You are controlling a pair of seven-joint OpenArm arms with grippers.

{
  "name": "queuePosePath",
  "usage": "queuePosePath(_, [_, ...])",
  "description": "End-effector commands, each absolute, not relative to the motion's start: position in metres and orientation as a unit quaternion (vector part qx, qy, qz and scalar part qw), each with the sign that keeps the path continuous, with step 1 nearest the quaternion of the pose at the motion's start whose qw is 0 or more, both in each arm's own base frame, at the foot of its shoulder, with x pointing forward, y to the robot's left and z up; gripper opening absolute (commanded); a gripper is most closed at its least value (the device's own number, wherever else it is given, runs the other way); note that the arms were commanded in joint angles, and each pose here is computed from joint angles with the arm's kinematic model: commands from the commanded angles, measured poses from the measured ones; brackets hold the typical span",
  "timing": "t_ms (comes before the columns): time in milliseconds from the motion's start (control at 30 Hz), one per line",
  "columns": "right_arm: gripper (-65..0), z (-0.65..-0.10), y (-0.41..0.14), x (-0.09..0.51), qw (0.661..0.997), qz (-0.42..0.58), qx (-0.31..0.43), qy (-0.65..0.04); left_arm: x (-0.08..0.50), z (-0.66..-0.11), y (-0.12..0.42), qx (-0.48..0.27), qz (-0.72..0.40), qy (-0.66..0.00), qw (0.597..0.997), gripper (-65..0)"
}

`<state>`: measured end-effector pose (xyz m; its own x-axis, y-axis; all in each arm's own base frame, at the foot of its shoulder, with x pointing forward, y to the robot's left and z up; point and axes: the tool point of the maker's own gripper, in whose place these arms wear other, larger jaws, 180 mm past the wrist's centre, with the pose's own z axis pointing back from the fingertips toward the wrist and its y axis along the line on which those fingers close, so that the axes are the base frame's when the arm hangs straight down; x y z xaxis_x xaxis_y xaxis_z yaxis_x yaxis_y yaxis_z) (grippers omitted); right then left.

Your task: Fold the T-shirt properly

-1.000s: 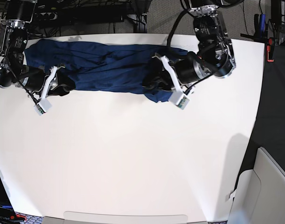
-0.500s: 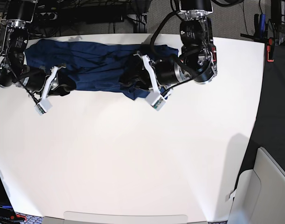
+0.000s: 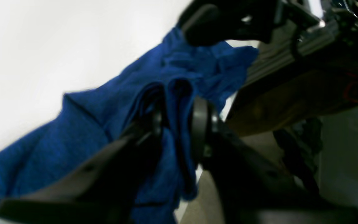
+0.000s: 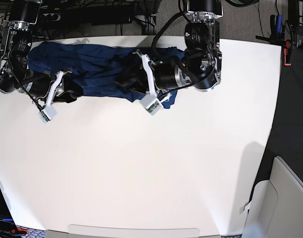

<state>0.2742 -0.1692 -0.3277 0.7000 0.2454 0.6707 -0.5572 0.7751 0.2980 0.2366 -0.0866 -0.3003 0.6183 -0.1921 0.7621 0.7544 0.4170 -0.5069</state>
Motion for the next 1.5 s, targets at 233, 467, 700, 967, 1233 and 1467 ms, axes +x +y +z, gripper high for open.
queuePosePath(233, [-48.7, -0.313, -0.171, 0.283, 0.878, 0.232, 0.246, -0.339, 0.264, -0.275, -0.067, -0.435, -0.281, -0.371, 0.771, -40.7])
queuePosePath(467, [-48.7, -0.314, -0.172, 0.283, 0.879, 0.232, 0.245, -0.337, 0.278, -0.299, 0.017, -0.34, -0.265, -0.374, 0.821, -40.7])
queuePosePath(700, [-48.7, -0.318, -0.186, 0.283, 0.89, 0.24, 0.21, -0.327, 0.256, -0.327, 0.048, -0.311, -0.271, -0.336, 0.846, -40.7])
queuePosePath(967, [-48.7, -0.318, -0.172, 0.286, 0.883, 0.235, 0.229, -0.335, 0.245, -0.32, -0.001, -0.362, -0.294, -0.332, 0.82, -40.7])
queuePosePath(1233, [-46.8, -0.322, -0.124, 0.285, 0.864, 0.278, 0.268, -0.322, 0.243, -0.307, -0.051, -0.417, -0.301, -0.332, 0.791, -40.7])
queuePosePath(1467, [-46.9, -0.317, -0.124, 0.292, 0.862, 0.284, 0.261, -0.329, 0.256, -0.317, -0.053, -0.428, -0.285, -0.32, 0.796, -40.7])
